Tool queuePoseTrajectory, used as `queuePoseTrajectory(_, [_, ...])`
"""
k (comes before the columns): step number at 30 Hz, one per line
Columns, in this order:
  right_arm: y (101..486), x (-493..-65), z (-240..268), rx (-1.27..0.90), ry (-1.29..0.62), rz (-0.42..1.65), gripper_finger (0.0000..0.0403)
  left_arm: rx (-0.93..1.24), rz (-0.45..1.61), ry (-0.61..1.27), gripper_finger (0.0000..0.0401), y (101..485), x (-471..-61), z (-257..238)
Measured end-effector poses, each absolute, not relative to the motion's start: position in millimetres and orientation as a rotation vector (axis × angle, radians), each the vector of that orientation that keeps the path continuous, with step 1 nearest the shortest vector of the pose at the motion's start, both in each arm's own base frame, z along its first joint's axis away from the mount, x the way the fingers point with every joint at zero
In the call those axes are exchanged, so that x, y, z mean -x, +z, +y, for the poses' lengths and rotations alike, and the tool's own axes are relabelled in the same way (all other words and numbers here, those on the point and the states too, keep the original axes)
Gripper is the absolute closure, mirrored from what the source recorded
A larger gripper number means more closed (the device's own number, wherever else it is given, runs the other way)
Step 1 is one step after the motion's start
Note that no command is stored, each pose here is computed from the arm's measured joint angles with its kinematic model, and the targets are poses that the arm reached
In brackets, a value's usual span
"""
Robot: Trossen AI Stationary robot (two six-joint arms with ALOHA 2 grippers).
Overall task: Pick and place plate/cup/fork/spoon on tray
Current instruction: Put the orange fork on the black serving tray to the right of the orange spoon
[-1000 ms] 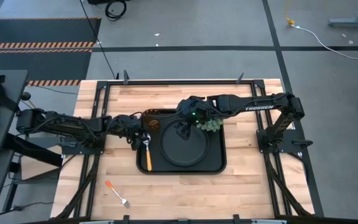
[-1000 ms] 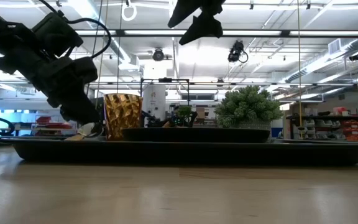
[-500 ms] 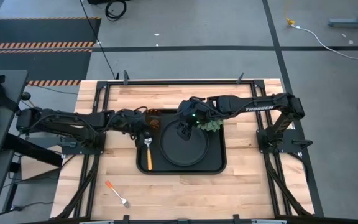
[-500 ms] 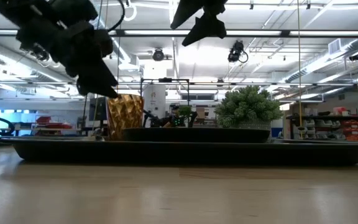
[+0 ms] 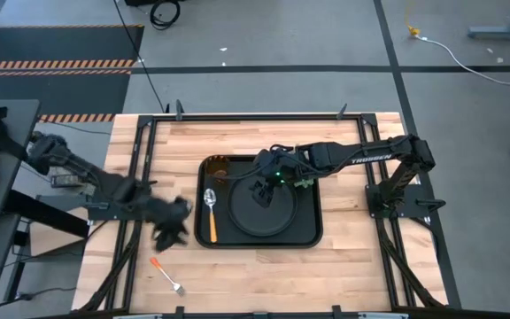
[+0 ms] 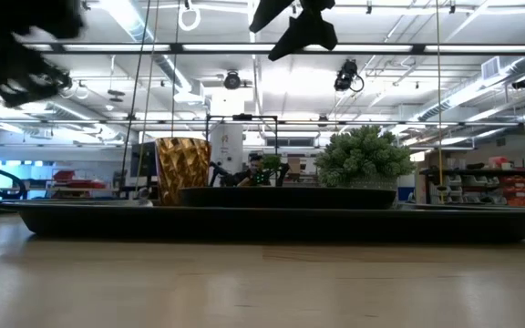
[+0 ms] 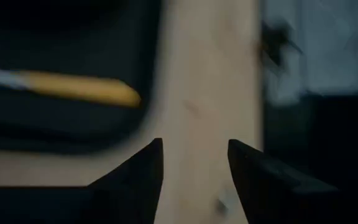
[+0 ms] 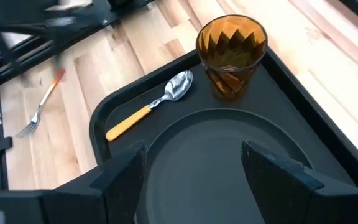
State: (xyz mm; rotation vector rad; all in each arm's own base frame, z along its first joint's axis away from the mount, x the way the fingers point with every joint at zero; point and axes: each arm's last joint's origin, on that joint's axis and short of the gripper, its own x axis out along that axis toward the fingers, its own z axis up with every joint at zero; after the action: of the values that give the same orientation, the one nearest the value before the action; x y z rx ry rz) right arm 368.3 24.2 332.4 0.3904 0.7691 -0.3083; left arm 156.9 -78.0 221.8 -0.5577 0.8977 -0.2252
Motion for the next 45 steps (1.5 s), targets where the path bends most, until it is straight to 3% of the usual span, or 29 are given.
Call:
queuePoseTrajectory(4, [332.2,-367.8,27.4,-0.409,-0.318,0.768,0.0134,0.497,0.968,-0.401,0.023,221.5,-134.6,-114.0])
queuePoseTrajectory(12, [327.7,-361.3,38.3,-0.406,-0.322,0.841,0.0134,0.067,1.014,-0.573,0.0232,196.4,-113.5,-155.2])
queuePoseTrajectory(23, [323.6,-351.0,64.1,-0.358,-0.31,0.913,0.0134,-0.12,1.133,-0.728,0.0246,172.5,-108.5,-190.0])
queuePoseTrajectory(29, [323.3,-350.4,67.0,-0.384,-0.287,0.927,0.0134,-0.289,1.069,-0.65,0.0266,166.3,-118.7,-211.4])
queuePoseTrajectory(45, [322.1,-348.8,66.9,-0.386,-0.268,0.958,0.0134,-0.375,1.134,-0.637,0.0269,139.7,-111.4,-211.0])
